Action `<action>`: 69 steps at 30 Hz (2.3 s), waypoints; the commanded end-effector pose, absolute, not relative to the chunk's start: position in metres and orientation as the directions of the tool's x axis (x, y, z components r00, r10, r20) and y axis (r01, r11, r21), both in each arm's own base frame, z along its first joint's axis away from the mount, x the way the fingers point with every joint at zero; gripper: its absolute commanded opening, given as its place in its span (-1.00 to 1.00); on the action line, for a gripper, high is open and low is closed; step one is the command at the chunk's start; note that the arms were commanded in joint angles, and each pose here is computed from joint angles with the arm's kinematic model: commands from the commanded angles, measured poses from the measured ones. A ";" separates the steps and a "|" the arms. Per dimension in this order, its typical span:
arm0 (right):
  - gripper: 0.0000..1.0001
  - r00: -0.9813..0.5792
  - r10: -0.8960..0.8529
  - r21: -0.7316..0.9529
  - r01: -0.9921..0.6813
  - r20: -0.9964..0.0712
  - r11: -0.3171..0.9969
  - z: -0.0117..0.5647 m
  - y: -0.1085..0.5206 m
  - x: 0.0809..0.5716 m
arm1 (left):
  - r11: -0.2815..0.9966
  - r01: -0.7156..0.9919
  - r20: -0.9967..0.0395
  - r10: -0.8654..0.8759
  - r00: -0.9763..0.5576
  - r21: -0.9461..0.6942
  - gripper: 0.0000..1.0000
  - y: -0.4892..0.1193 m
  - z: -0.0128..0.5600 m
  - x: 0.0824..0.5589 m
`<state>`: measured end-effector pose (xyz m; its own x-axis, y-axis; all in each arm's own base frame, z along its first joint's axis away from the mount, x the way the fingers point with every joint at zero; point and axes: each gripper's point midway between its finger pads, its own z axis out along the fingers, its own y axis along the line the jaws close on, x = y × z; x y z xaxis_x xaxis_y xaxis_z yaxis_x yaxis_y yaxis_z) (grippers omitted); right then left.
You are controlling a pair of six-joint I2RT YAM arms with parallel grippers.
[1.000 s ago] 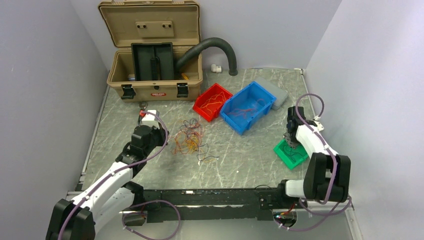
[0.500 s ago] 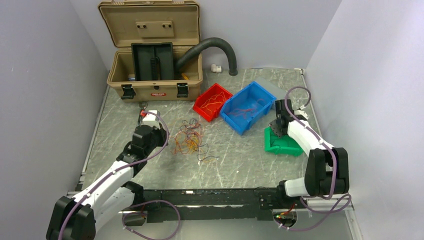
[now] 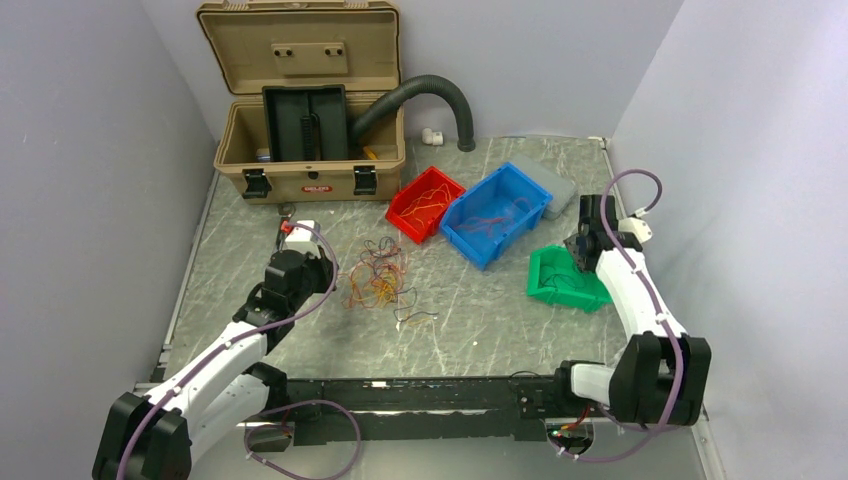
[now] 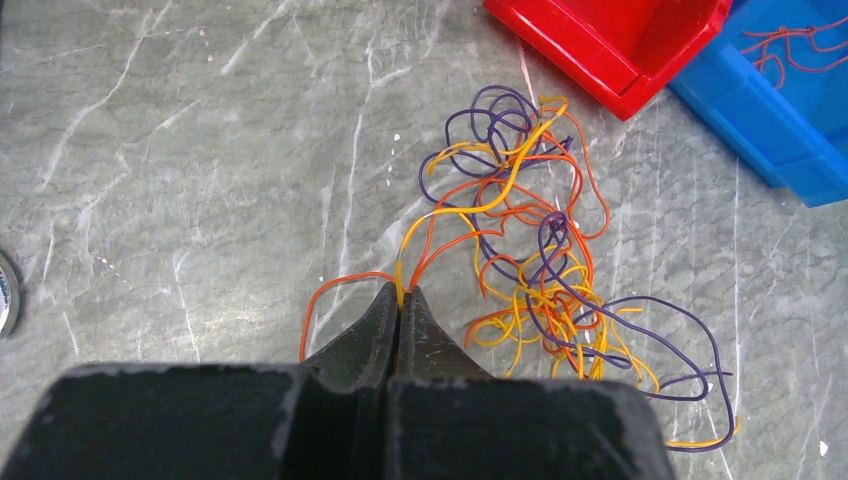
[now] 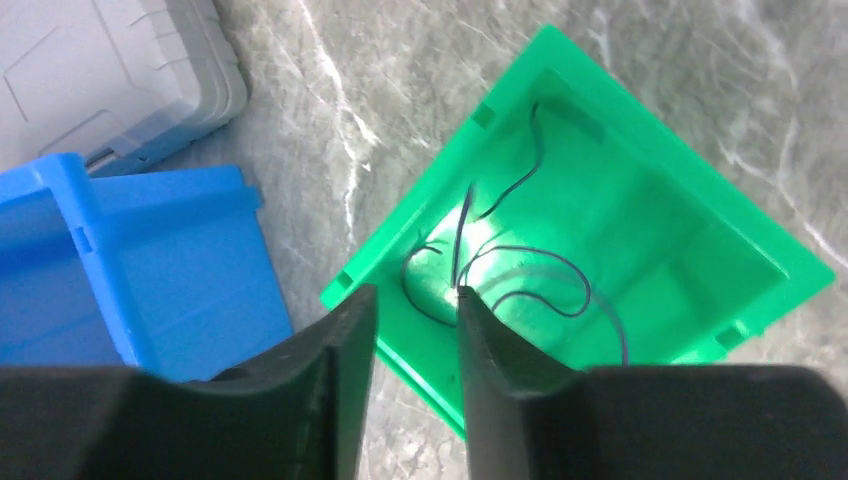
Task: Untangle the cables
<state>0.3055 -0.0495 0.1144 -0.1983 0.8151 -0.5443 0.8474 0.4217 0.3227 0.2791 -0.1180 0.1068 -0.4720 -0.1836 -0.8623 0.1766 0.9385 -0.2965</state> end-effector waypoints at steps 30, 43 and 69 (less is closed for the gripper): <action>-0.57 -0.343 0.803 0.463 0.679 -0.487 0.570 0.098 -0.052 0.379 | 0.940 0.199 -0.892 -0.176 -0.416 -0.278 -1.00 -0.119 0.124 0.284; 0.21 -0.401 0.769 0.465 0.624 -0.499 0.628 0.118 -0.035 0.387 | 0.936 0.215 -0.891 -0.170 -0.420 -0.280 -1.00 -0.122 0.123 0.284; 0.58 -0.683 -0.101 0.310 -0.453 -0.723 0.836 0.150 0.342 0.274 | 0.930 0.237 -0.888 -0.157 -0.432 -0.280 -1.00 -0.128 0.121 0.286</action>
<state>0.2709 0.2925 0.1270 -0.7335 -0.0677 -0.6763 -0.3326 0.9035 0.2703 0.2789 -0.1205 0.1037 -0.4775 -0.1556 -0.8647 0.1961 0.9405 -0.2775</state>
